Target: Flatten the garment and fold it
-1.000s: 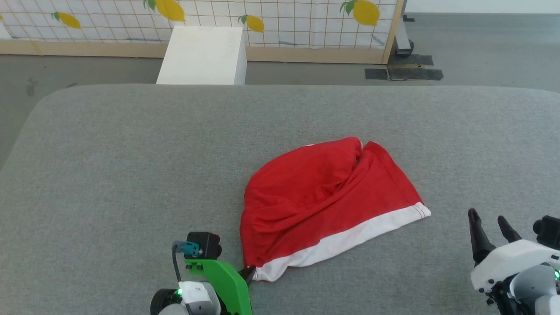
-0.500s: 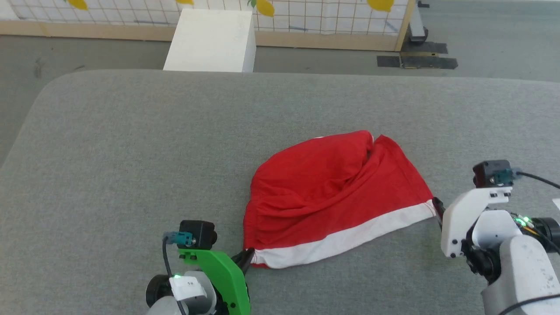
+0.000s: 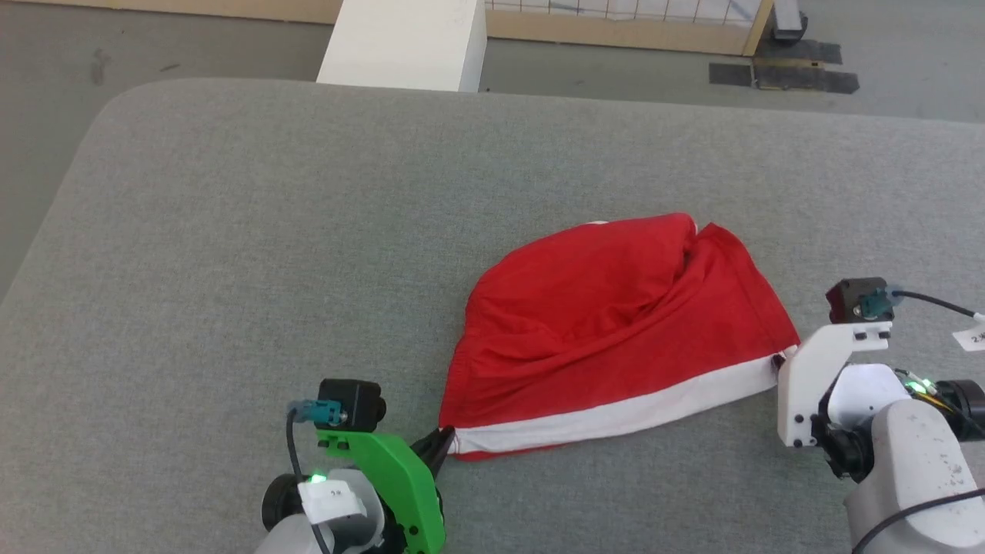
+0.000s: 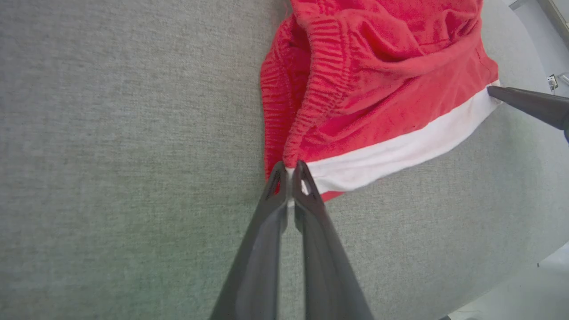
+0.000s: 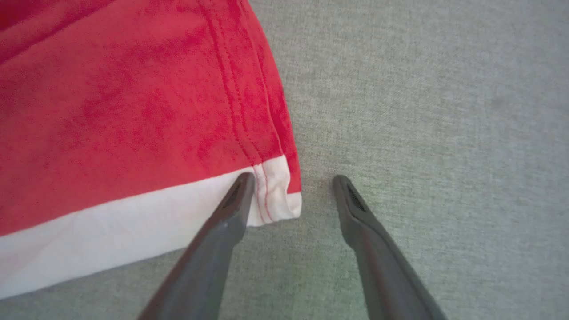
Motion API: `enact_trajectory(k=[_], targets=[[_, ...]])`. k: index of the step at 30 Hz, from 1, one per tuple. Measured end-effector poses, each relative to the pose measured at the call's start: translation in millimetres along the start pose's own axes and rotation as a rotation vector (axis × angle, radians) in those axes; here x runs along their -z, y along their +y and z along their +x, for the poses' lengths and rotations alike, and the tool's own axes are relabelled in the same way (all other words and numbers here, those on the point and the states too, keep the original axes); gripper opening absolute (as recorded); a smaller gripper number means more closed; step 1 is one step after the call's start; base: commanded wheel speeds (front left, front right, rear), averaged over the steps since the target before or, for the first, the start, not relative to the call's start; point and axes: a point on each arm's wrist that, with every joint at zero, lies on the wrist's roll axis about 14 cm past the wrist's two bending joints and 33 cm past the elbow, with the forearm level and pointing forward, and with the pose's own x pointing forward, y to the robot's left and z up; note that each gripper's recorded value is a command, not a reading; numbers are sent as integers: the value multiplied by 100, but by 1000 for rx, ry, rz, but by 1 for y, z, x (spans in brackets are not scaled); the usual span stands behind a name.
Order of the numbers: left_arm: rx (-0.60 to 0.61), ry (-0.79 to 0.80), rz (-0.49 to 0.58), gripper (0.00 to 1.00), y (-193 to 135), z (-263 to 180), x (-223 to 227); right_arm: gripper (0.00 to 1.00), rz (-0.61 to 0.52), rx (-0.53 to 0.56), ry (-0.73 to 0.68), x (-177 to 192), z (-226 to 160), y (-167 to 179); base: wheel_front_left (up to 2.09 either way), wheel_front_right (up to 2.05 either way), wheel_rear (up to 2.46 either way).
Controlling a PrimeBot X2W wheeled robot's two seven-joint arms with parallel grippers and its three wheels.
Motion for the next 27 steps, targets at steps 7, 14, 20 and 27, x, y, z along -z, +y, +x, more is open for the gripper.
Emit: enact_trajectory(k=[7, 14, 20, 27], targets=[[21, -64, -22, 0, -5, -3, -14, 0, 51, -55, -61, -14, -7, 11, 0, 0, 0], [127, -359, -65, 0, -25, -27, -109, 0, 272, -254, -395, -118, -63, 27, 0, 0, 0], [167, -625, 88, 0, -40, -82, -222, 0, 270, -348, -645, -195, -146, 29, 0, 0, 0], [193, -800, 213, 0, -71, -140, -301, 0, 310, -378, -787, -226, -221, 2, 0, 0, 0]])
